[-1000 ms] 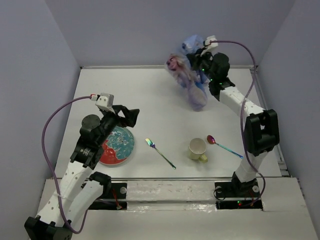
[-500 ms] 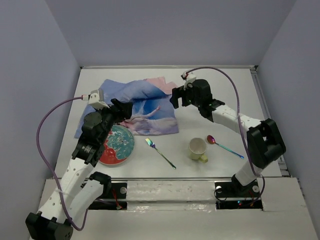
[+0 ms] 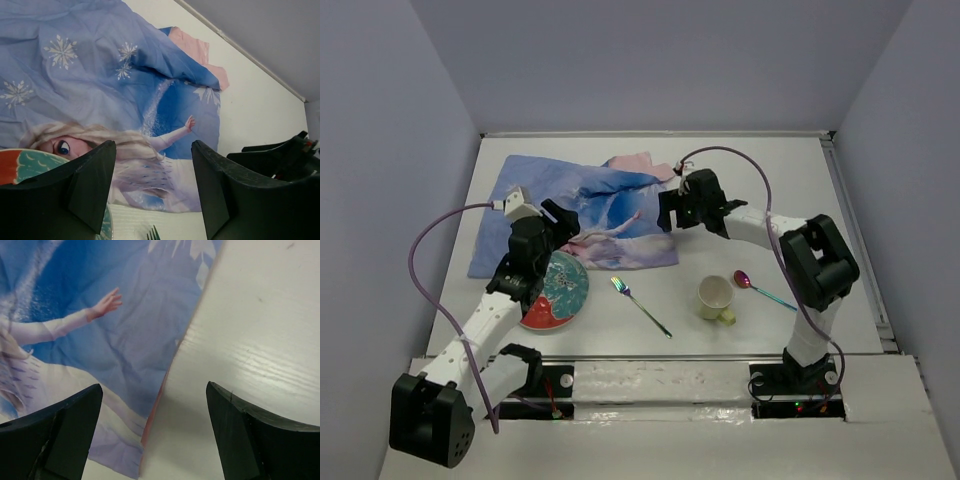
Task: Set the dinner table for one person
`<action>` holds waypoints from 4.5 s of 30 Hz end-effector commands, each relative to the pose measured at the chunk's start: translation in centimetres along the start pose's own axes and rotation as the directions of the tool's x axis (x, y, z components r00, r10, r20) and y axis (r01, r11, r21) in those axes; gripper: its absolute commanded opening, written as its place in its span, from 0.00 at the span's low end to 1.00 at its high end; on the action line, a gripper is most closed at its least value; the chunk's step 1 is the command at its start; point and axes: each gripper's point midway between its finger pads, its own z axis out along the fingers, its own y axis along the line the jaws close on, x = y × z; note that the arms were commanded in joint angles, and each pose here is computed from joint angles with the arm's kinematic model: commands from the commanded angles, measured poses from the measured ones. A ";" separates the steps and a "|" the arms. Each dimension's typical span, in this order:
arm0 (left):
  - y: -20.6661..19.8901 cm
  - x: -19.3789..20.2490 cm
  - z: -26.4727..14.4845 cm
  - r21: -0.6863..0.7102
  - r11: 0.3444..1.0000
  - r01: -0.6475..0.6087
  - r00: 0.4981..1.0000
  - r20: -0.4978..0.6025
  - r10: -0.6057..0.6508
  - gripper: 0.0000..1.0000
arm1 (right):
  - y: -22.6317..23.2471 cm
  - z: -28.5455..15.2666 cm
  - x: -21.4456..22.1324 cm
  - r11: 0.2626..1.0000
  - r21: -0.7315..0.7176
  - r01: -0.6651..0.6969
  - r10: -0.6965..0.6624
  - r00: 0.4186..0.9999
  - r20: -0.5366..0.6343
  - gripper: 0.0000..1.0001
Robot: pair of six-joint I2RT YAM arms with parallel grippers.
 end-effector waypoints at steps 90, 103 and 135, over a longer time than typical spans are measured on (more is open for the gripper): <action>7.2 11.4 11.8 -0.384 0.870 -0.309 0.926 -0.329 0.184 0.06 | -23.9 -12.8 5.1 0.652 0.327 -0.684 0.597 0.729 0.335 0.80; 1.9 7.8 11.2 -0.222 0.957 -0.185 0.971 -0.192 0.143 0.00 | -25.6 -9.7 6.1 0.605 0.351 -0.715 0.660 0.697 0.280 0.47; -15.7 -17.7 -1.9 0.290 0.956 0.038 0.917 0.370 -0.148 0.00 | -11.8 -34.5 -18.1 0.917 0.095 -0.387 0.186 0.626 0.757 0.00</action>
